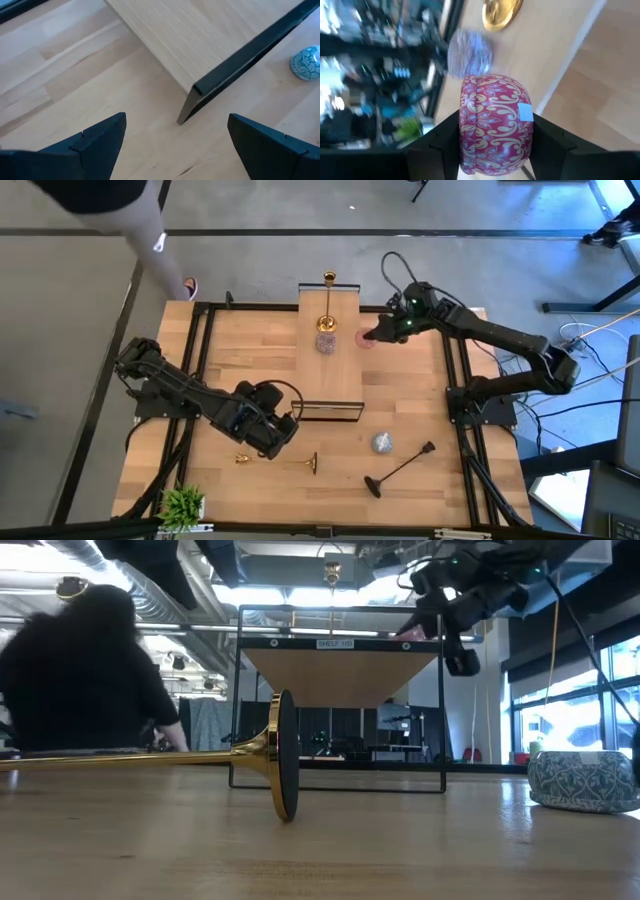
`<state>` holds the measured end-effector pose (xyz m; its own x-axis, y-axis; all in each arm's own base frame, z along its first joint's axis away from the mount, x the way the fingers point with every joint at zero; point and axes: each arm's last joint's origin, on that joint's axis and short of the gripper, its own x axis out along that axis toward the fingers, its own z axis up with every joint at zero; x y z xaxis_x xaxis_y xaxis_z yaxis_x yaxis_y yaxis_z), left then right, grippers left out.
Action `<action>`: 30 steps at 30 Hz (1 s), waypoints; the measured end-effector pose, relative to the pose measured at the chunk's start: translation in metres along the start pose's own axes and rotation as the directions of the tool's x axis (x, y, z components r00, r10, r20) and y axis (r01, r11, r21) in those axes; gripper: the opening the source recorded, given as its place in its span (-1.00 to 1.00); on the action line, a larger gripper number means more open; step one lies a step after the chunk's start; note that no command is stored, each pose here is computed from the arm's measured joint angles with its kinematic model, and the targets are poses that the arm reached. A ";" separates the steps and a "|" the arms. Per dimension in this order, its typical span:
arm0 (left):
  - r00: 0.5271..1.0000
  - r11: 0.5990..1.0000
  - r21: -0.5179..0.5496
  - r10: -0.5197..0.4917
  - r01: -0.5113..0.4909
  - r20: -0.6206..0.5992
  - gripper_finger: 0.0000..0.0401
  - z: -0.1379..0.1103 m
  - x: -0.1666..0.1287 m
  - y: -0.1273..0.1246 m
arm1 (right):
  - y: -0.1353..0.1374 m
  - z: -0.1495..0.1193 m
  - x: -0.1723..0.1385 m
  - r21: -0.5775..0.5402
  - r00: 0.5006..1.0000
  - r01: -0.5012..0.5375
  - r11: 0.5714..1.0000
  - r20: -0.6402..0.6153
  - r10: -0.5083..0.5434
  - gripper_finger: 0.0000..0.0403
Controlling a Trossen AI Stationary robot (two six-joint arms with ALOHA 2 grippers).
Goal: Pick & Place candle stick holders
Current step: Put the pink scented candle on the shelf
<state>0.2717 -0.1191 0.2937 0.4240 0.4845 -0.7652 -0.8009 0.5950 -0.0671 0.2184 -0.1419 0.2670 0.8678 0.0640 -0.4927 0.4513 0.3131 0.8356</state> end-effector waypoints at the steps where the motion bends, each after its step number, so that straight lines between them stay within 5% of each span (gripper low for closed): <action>1: 1.000 1.000 -0.002 0.000 0.000 0.000 0.73 0.000 0.000 0.000 | -0.001 0.000 0.000 0.016 0.999 -0.023 1.000 0.039 0.022 -0.11; 10: 1.000 1.000 0.009 0.019 -0.019 0.010 0.73 0.006 0.005 0.002 | -0.015 -0.021 0.012 0.237 0.982 -0.136 0.962 0.158 0.099 -0.11; 30: 0.999 0.997 0.066 0.042 -0.041 -0.019 0.73 0.017 0.014 0.006 | -0.016 -0.031 0.019 0.252 0.988 -0.060 0.966 0.152 0.021 -0.11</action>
<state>0.2802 -0.0981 0.2933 0.3819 0.4971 -0.7792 -0.7881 0.6155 0.0064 0.2210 -0.1161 0.2364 0.8987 -0.0743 -0.4321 0.4366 0.0599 0.8977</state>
